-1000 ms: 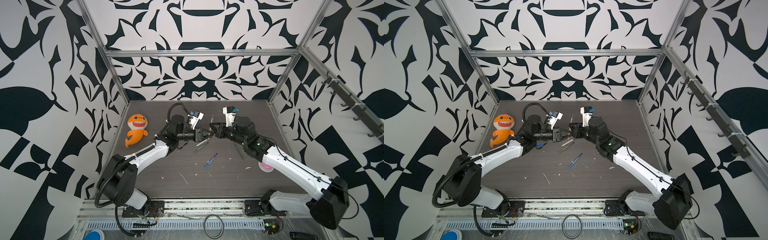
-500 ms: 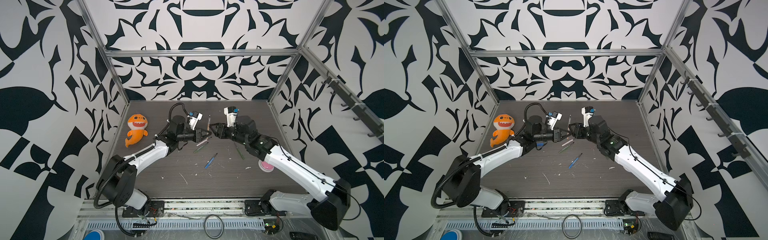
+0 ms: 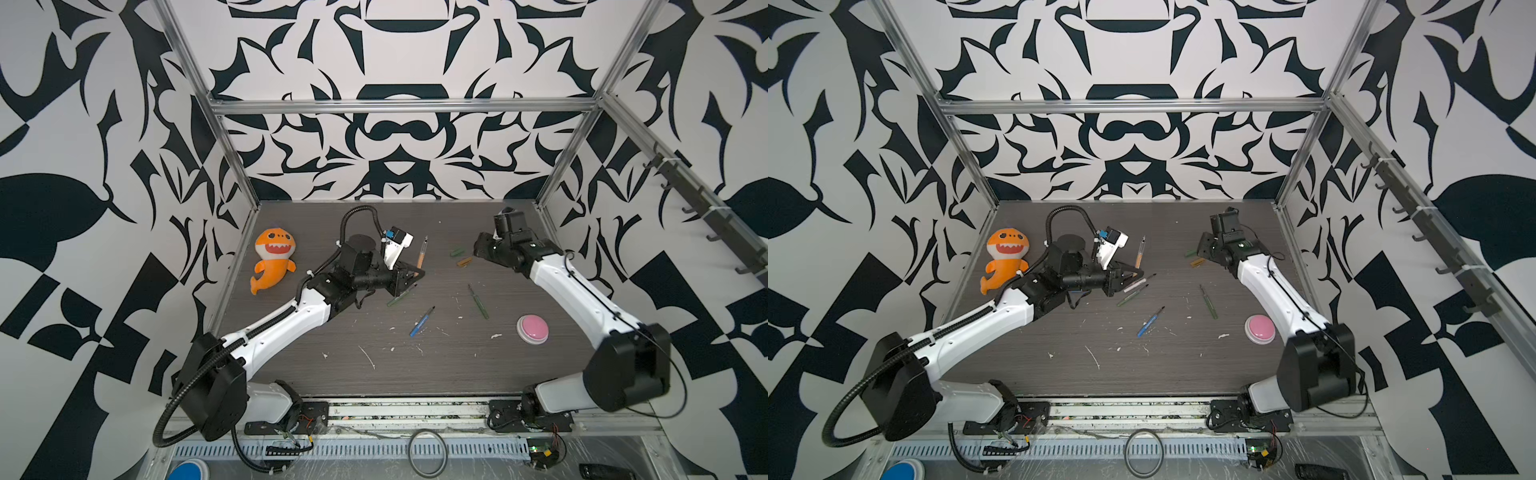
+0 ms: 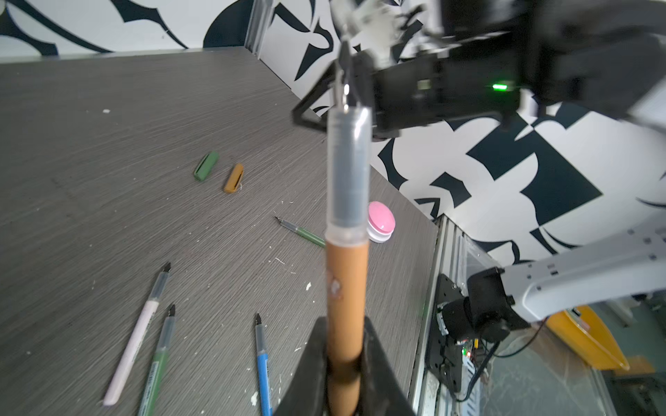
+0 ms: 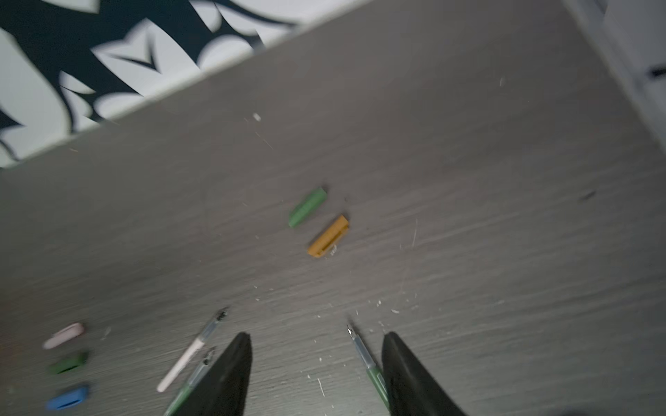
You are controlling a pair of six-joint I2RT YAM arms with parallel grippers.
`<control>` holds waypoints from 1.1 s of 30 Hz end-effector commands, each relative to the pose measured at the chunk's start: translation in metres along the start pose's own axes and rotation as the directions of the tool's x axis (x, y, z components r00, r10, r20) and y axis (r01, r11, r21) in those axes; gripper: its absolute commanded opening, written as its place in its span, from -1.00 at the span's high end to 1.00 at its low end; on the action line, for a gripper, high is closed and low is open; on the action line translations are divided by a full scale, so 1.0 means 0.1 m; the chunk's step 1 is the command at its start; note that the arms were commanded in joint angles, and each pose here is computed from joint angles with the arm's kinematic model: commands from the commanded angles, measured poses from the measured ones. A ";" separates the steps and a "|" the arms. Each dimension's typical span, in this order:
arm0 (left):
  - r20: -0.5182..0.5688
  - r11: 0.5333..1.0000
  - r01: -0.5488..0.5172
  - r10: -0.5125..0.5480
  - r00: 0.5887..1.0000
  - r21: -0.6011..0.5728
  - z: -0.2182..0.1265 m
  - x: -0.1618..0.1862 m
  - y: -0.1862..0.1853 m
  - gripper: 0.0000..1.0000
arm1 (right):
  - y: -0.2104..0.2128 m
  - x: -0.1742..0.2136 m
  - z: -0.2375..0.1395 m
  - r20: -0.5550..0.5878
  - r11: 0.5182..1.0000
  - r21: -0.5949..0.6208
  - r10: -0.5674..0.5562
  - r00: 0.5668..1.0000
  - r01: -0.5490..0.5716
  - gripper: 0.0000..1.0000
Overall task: Insert the pens into the pen caps
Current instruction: 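Hold the tan pen upright with the left gripper while the right grasps the tan cap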
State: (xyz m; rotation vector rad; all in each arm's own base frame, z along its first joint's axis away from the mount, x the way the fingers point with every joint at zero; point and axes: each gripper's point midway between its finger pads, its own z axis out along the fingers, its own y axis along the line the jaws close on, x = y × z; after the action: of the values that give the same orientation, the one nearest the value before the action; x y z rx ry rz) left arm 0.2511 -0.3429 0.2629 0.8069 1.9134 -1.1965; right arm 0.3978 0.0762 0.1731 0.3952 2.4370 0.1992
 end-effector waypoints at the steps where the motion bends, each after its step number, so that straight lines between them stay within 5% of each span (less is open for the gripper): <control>1: 0.001 0.992 -0.123 0.123 0.992 -0.034 -0.06 -0.04 -0.12 0.68 | -0.03 0.02 0.26 -0.086 0.996 0.044 -0.074 0.994 0.078 -0.40; 14: 0.004 0.991 -0.130 0.130 0.991 -0.042 -0.08 -0.05 -0.16 0.68 | -0.01 0.06 1.23 -0.272 0.974 0.140 -0.133 0.953 0.176 -0.55; 24: 0.000 0.992 -0.124 0.124 0.992 -0.036 -0.07 -0.05 -0.17 0.68 | -0.10 0.12 1.41 -0.322 0.958 0.192 -0.145 0.936 0.215 -0.52; 33: 0.000 0.992 -0.123 0.124 0.992 -0.033 -0.07 -0.05 -0.17 0.68 | -0.19 0.26 1.37 -0.351 0.951 0.193 -0.165 0.922 0.243 -0.30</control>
State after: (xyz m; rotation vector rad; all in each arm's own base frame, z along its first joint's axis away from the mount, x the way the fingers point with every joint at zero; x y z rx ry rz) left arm 0.2405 -0.3433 0.2620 0.8834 1.8830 -1.0794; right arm 0.4680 0.0776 0.0325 0.2296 2.8384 -0.1055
